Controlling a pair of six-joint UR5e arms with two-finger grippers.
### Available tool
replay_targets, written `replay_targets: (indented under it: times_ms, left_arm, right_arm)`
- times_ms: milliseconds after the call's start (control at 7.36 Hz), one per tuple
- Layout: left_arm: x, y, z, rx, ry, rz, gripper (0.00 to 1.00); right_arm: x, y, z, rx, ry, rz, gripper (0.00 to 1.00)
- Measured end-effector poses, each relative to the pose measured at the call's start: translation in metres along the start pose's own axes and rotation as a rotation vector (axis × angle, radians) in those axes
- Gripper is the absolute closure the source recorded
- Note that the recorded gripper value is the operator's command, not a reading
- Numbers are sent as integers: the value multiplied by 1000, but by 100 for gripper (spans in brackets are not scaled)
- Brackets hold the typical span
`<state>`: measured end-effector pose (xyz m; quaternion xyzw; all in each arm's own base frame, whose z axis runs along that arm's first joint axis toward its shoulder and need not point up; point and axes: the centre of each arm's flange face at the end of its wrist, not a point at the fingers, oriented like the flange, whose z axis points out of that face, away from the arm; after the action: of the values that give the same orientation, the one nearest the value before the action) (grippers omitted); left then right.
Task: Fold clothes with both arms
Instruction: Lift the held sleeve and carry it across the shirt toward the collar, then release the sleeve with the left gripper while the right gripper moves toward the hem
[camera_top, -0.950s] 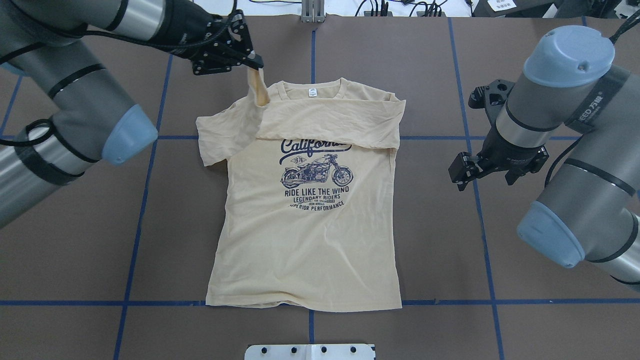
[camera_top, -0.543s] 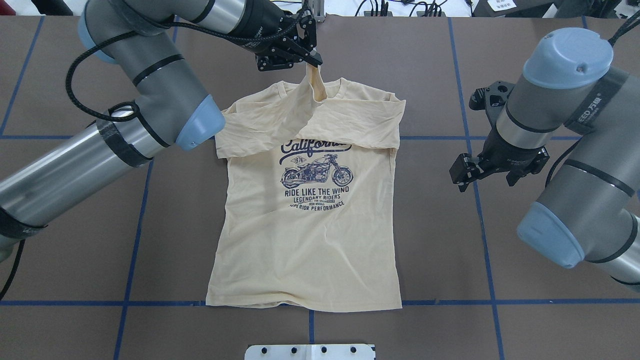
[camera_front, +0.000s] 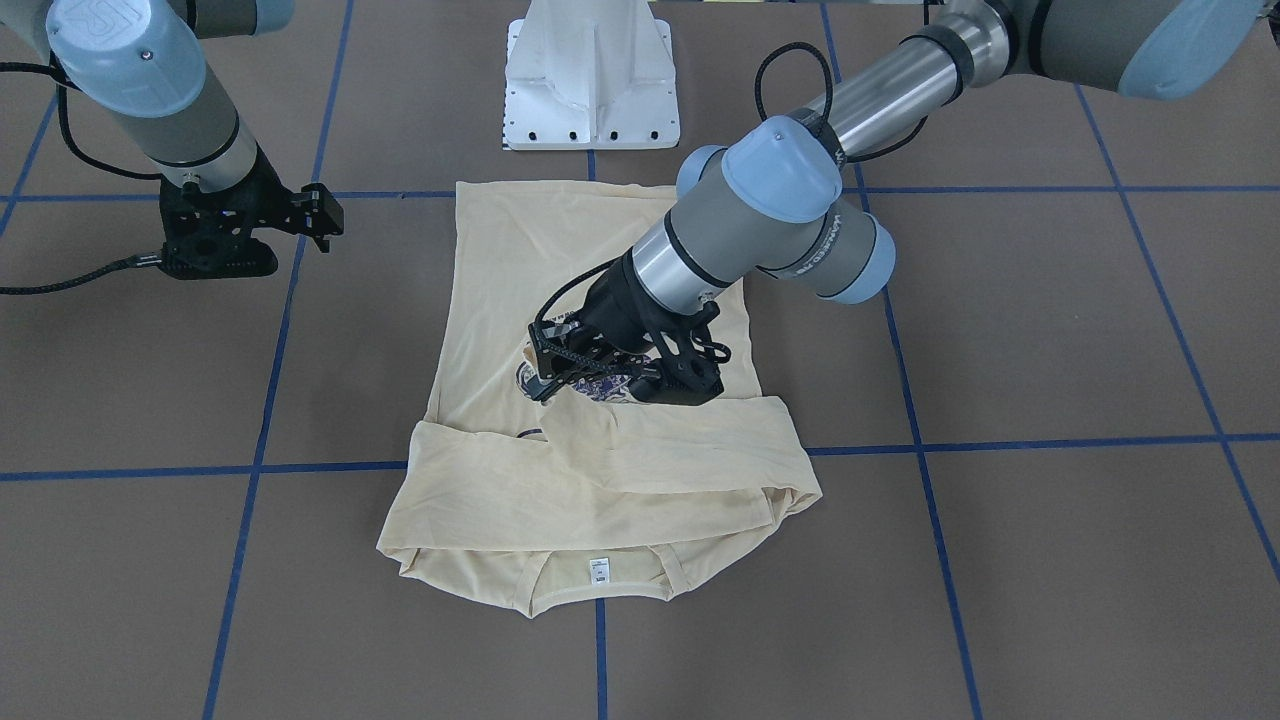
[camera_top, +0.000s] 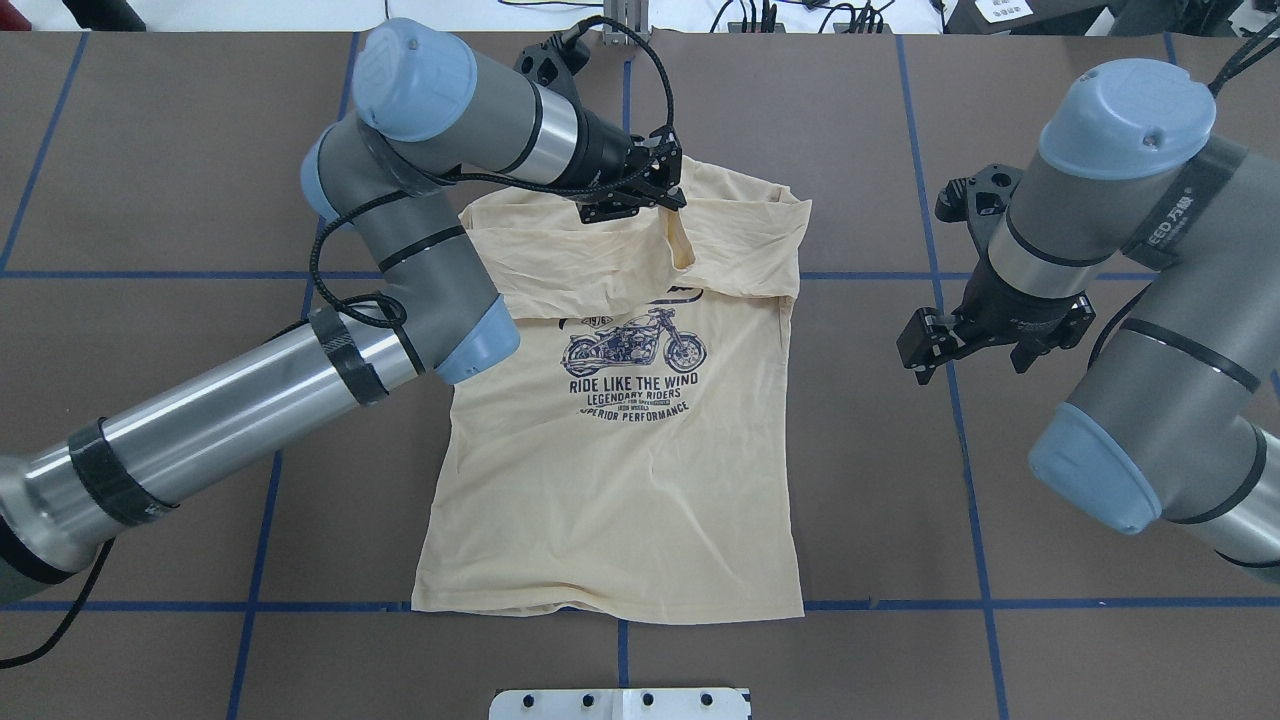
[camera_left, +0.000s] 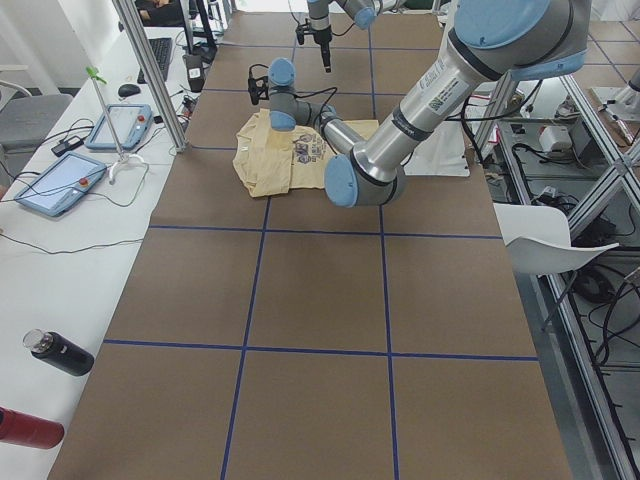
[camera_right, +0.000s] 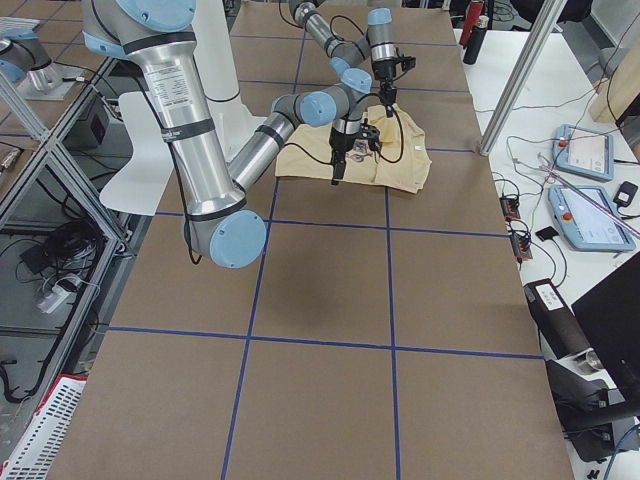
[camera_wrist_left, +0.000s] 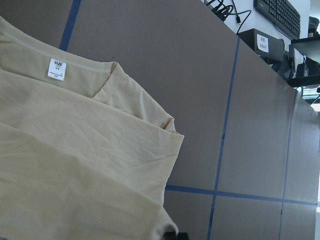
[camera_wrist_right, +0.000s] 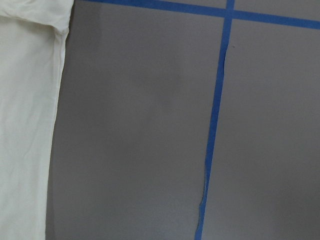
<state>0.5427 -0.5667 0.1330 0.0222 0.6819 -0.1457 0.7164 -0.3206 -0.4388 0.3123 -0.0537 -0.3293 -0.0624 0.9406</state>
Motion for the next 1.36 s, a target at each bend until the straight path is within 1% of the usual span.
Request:
replay_targets:
  times_ms: [272,407,543,679,815,950,1086,1358]
  left_arm:
    - [-20,22,53,31,0,5,100]
    - [-22,32,68,36,0,8,100]
    - [-20,41,78,38,1,11,47]
    - [-16,49,83,33,6,15,0]
    - [-9,57,86,32,25,23,0]
    - [-4,66,88,46,53,32,0]
    - [-4,72,90,62,68,36,0]
    - [-17,65,85,85,63,64,0]
  right_arm:
    - [-2,-3,2,2,-2,-1,0]
    - [-2,-6,4,12,-11,-5,0]
    - [-3,-9,7,22,-22,-10,0]
    - [-4,-11,9,29,-28,-14,0]
    - [-5,-12,9,32,-33,-17,0]
    - [-7,-13,7,35,-38,-20,0]
    - [-8,-13,6,38,-43,-24,0]
    - [-13,-12,0,63,-70,-40,0]
